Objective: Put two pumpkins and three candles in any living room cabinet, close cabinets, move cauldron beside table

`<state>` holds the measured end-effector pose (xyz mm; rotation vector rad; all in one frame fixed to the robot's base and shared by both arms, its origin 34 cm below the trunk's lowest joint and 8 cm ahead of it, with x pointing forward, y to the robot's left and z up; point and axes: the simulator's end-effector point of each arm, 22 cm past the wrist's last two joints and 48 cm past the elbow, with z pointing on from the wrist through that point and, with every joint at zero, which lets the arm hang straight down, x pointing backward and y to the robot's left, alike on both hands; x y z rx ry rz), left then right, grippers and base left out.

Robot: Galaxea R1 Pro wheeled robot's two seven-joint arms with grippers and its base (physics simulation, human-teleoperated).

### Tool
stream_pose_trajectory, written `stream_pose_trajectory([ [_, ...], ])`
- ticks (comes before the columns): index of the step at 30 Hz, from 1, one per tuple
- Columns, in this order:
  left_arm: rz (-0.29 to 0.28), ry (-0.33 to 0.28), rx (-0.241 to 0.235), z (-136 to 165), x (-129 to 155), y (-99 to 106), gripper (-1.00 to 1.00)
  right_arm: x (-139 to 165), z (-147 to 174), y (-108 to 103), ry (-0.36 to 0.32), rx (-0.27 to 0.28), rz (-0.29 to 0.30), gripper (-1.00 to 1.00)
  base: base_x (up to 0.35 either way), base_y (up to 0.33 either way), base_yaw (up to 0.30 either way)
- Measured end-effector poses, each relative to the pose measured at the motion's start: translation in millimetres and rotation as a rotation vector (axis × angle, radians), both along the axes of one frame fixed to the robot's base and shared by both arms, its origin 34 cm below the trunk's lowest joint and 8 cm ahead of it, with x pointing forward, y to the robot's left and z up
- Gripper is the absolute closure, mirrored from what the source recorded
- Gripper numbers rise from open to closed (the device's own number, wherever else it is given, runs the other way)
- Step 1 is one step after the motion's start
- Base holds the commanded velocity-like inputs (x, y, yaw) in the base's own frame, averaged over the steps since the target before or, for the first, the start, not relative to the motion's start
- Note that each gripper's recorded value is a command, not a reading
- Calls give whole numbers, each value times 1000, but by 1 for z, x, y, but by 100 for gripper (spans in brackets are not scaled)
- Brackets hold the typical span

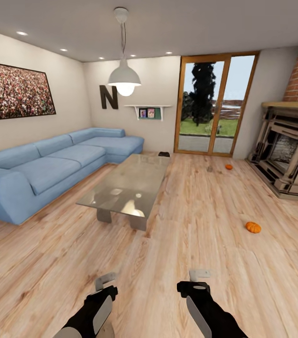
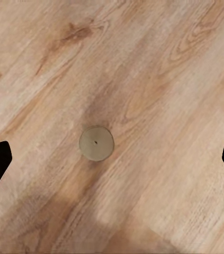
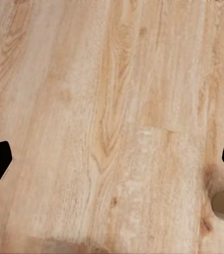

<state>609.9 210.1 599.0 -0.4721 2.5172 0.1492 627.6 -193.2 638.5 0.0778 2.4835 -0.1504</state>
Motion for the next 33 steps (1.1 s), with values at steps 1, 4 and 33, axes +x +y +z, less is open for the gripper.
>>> stream_pose_trajectory([
  [1,0,1,0,0,0,0,-100,0,0,0,0,0,0,-100,177,258,7],
  [4,0,1,0,-1,0,0,-100,0,-1,0,0,0,0,-100,162,276,4],
  [33,-54,-31,-20,8,8,-14,-100,3,6,-11,-13,9,-35,-100,75,245,-210],
])
